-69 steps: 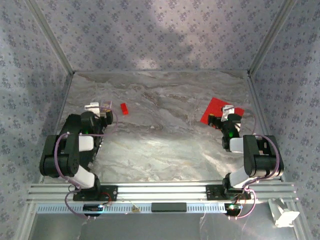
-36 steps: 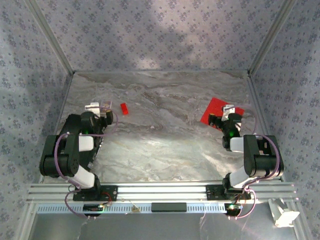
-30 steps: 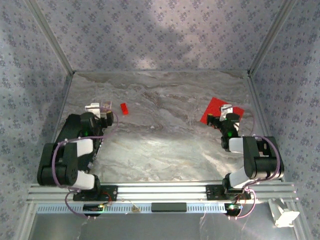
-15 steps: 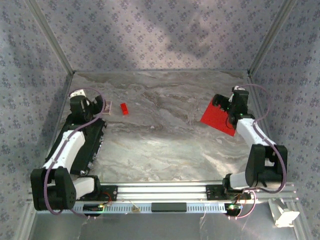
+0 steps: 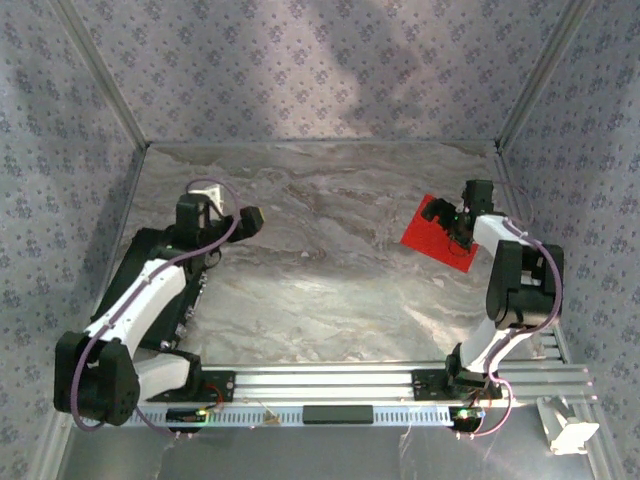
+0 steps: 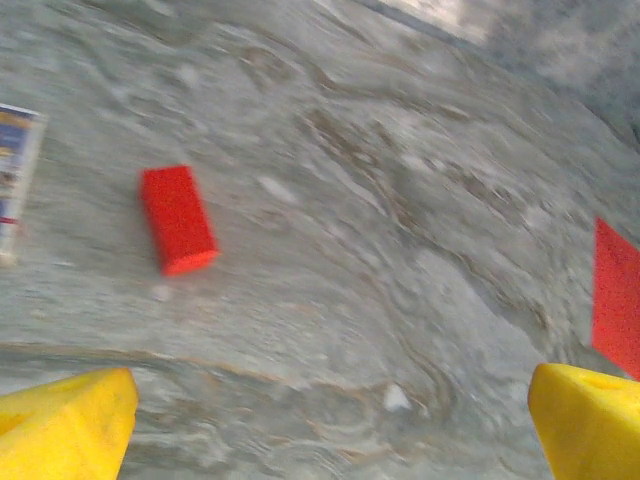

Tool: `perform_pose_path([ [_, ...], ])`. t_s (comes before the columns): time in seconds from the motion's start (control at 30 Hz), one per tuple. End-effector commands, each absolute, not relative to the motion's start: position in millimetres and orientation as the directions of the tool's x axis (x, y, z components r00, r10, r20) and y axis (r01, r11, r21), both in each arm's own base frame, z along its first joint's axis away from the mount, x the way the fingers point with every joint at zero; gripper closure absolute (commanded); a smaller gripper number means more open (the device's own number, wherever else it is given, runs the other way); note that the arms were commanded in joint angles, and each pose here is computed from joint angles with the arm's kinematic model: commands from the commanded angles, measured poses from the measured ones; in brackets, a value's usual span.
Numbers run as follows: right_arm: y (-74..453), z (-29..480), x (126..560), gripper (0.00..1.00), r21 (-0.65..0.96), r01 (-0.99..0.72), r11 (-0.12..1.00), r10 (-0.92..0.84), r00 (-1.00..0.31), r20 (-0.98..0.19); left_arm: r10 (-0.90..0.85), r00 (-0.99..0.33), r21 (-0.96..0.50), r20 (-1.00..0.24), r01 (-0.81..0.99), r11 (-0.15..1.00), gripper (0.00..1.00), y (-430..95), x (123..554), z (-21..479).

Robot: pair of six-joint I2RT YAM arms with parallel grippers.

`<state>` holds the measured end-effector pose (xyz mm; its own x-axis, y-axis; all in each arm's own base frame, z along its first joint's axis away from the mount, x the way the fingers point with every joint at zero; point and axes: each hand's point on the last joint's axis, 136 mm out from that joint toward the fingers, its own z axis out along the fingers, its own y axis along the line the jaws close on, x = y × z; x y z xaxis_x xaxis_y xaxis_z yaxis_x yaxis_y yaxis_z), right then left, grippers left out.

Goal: Fold a paper plane with a square sheet of paper (pick it up from the middle)
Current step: Move the square sheet of paper to the center of the table.

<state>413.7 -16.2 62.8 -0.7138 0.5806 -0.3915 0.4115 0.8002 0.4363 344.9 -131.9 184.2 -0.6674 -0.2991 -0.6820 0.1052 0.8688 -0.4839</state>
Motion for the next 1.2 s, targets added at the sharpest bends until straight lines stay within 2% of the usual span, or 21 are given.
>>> perform_pose_path([
  [0.0,-7.5,54.5,414.0,0.01,0.469,0.434,0.769,0.602,-0.74,-0.302,-0.272,-0.688,-0.497,-0.672,0.147,0.855,0.0,-158.9,336.2,191.3],
  [0.17,0.4,36.8,407.9,0.01,0.456,0.439,0.774,0.584,-0.773,-0.247,-0.252,-0.694,-0.497,-0.675,0.175,0.85,0.0,-183.2,317.6,189.0],
  [0.4,35.5,28.0,389.8,0.05,0.461,0.385,0.799,0.505,-0.847,-0.168,-0.261,-0.693,-0.493,-0.672,0.157,0.856,0.0,-182.8,302.9,181.1],
  [0.63,104.5,21.5,360.3,0.05,0.438,0.271,0.857,0.355,-0.927,-0.122,-0.271,-0.684,-0.495,-0.677,0.151,0.856,0.0,-178.4,293.8,176.3],
  [0.87,179.5,0.6,309.9,0.05,0.408,0.112,0.906,0.158,-0.984,-0.08,-0.281,-0.671,-0.486,-0.686,0.135,0.863,0.0,-168.7,286.1,172.2],
  [1.0,213.8,5.2,293.7,0.05,0.455,0.022,0.89,0.073,-0.993,-0.095,-0.28,-0.678,-0.491,-0.68,0.137,0.86,0.0,-168.6,283.0,169.5],
  [1.17,232.4,43.6,302.3,0.05,0.479,-0.097,0.872,-0.002,-0.981,-0.196,-0.256,-0.715,-0.53,-0.651,0.186,0.827,0.0,-185.4,281.6,170.4],
])
